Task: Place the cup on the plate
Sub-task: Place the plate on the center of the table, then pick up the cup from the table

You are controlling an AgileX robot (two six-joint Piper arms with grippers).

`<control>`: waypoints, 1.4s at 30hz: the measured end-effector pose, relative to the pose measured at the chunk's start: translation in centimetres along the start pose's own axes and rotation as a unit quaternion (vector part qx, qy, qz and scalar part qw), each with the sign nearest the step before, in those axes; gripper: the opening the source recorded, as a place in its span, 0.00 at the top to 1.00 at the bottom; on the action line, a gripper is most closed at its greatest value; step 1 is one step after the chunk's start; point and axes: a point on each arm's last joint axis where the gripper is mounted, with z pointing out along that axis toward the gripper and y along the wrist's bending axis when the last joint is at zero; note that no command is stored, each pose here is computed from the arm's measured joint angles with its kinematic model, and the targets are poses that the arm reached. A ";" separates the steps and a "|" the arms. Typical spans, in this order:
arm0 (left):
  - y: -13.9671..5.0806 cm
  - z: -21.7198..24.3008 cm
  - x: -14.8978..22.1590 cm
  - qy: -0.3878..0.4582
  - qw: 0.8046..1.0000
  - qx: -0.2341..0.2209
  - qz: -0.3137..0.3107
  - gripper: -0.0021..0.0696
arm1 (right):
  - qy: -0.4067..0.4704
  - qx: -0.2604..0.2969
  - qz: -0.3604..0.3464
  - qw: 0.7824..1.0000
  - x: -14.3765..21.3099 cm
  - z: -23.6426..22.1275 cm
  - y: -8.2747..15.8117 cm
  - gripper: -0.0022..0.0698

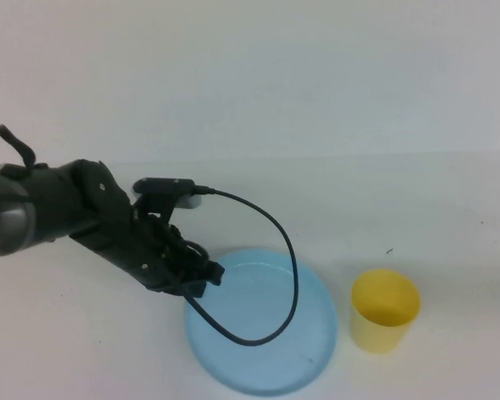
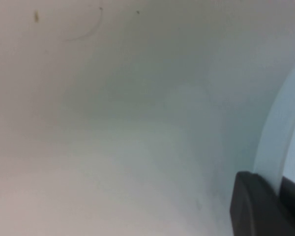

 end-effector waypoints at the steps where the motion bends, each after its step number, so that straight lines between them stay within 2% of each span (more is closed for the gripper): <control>1: -0.1 0.3 0.0 0.001 1.000 0.000 -0.001 0.96 | -0.001 -0.001 0.001 1.000 0.0 0.0 0.0 0.45; 6: -0.5 0.9 -0.2 -0.011 1.000 -0.005 0.003 0.93 | -0.003 -0.003 0.011 1.000 -0.1 0.0 0.1 0.45; 9: -0.4 0.8 -0.4 -0.020 1.000 -0.009 0.003 0.81 | -0.003 -0.003 0.012 1.000 -0.1 0.0 0.1 0.45; 14: -0.3 -0.2 -0.7 -0.031 0.999 -0.008 -0.006 0.54 | 0.013 0.000 0.017 1.000 0.0 0.2 -0.2 0.44; 16: -0.4 -1.7 -1.0 -0.049 0.999 -0.009 -0.005 0.49 | 0.032 -0.002 0.020 0.999 -0.2 0.5 -0.4 0.44; 20: -1.3 -6.8 -1.6 -0.112 0.993 -0.019 0.023 0.46 | 0.064 -0.016 0.030 0.997 -1.9 1.1 -0.9 0.44; 25: -3.9 -15.8 -0.5 -0.217 0.971 -0.043 0.086 0.49 | 0.106 -0.024 0.019 0.994 -4.9 3.0 -1.3 0.44; 31: -6.6 -23.9 4.0 -0.316 0.935 -0.072 0.142 0.58 | 0.192 0.002 -0.049 0.980 -8.0 7.2 -1.0 0.44; 34: -6.5 -24.1 6.7 -0.313 0.933 -0.090 0.155 0.70 | 0.225 0.017 -0.069 0.972 -9.0 9.8 -1.0 0.44; 37: -5.7 -22.6 9.2 -0.285 0.937 -0.114 0.168 0.89 | 0.251 0.019 -0.065 0.966 -9.7 12.8 -1.2 0.44; 39: -5.1 -21.3 10.9 -0.276 0.938 -0.125 0.171 0.93 | 0.263 0.018 -0.067 0.962 -10.1 14.5 -1.4 0.44; 42: -4.5 -20.2 12.9 -0.295 0.929 -0.143 0.173 0.96 | 0.287 0.020 -0.075 0.955 -10.1 17.0 -1.5 0.44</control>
